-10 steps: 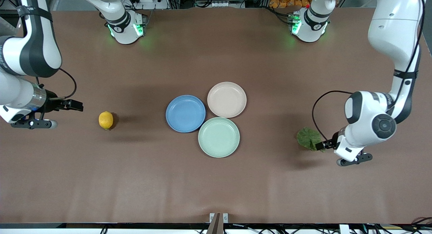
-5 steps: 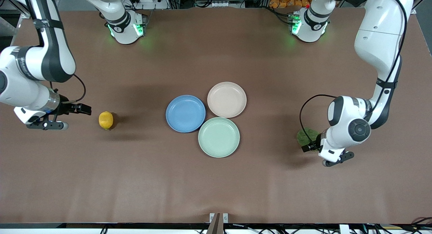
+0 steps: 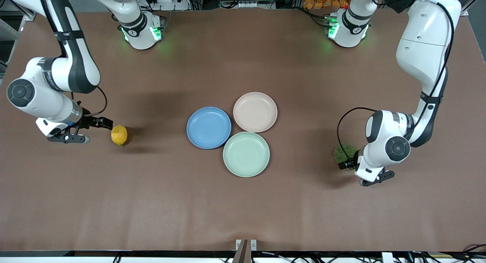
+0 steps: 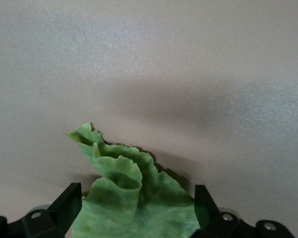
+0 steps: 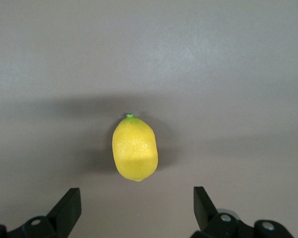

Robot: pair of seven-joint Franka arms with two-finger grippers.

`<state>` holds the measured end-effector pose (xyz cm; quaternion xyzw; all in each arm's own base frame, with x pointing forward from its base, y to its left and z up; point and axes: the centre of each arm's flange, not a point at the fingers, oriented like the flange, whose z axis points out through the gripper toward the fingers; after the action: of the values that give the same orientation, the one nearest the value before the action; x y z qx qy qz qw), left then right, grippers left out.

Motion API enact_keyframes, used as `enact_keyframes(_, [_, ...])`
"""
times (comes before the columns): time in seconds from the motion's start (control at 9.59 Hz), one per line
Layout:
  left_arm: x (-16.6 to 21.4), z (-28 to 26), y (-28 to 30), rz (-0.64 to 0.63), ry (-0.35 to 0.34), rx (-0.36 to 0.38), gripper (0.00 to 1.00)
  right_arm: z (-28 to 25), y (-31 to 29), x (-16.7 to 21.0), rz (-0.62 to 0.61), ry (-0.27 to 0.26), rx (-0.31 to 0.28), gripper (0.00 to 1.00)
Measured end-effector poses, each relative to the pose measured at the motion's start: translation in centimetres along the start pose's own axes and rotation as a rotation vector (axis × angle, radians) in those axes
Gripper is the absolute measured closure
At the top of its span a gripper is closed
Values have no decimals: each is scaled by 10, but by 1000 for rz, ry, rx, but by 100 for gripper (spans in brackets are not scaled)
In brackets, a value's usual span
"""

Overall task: Place lemon and lettuce in plates
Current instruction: 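Lower the left gripper onto the lettuce while the right gripper reaches the lemon, then close the left gripper on the lettuce while the right gripper grasps the lemon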

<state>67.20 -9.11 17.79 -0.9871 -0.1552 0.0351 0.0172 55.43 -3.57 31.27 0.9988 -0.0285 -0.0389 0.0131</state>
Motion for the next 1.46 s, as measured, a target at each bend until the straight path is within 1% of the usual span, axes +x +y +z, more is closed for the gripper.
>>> enact_keyframes(0.21, [-1, 5, 0, 2, -6, 3, 0, 10, -1, 1, 7, 0, -1, 0])
enact_keyframes(0.31, [-1, 5, 1, 3, -5, 3, 2, 13, -1, 1, 20, -3, -1, 0])
enact_keyframes(0.42, [-1, 4, 2, 4, -3, 3, 18, 16, -2, 2, 34, -1, -2, 0])
enact_keyframes(0.63, [0, -1, 5, 8, 6, -4, 50, 36, -7, -1, 41, 35, -1, 0])
enact_keyframes(0.94, [4, -4, 1, 4, 14, 1, 93, 69, -8, -4, 46, 45, -3, 0])
enact_keyframes(1.04, [3, -6, 3, 7, 17, -1, 95, 74, -8, -3, 50, 49, -4, 0])
enact_keyframes(1.46, [-7, -21, 29, 47, 38, -12, 95, 95, -9, -2, 55, 45, -7, 0])
